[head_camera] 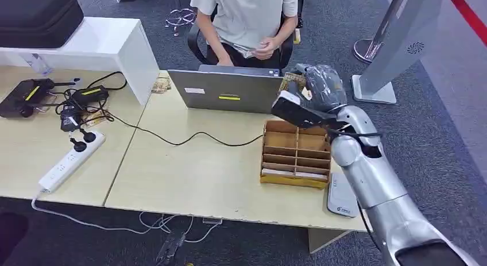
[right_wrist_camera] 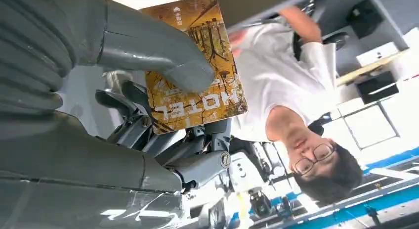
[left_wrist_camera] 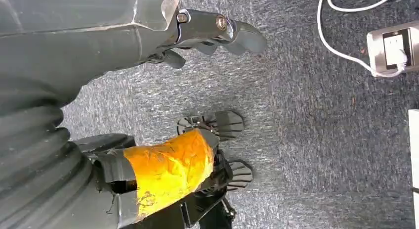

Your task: Pass the card to the sensor for recognition and then transmit it.

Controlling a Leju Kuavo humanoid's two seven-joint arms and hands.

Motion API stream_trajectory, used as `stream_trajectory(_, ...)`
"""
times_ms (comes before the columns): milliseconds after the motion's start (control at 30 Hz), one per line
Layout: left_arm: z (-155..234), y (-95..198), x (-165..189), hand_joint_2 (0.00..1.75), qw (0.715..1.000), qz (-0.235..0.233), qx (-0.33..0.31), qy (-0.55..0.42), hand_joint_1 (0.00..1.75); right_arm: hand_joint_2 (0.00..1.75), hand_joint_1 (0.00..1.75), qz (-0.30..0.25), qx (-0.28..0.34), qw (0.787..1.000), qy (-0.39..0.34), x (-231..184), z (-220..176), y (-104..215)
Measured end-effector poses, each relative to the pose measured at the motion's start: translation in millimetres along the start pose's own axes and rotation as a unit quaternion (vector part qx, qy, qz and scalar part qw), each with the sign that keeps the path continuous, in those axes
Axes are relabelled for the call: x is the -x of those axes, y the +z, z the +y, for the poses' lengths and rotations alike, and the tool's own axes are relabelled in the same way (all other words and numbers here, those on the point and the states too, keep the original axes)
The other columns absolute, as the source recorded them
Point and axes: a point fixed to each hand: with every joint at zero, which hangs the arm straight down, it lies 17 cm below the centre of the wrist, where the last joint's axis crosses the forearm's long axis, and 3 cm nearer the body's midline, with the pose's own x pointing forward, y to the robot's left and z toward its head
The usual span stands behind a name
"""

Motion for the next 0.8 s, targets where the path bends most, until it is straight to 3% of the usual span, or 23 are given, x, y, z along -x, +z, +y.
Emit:
stream_trajectory(267,-2,0,-1,1.75,1.000,-0.004,0.006,-0.016,0.00,1.75,1.75,0.059,0.068,0.996,-0.011,6,-76,-48)
stream_trajectory(800,-3,0,-1,1.75,1.000,-0.004,0.008,-0.021,0.00,1.75,1.75,0.103,0.062,0.992,-0.032,17,-65,-55)
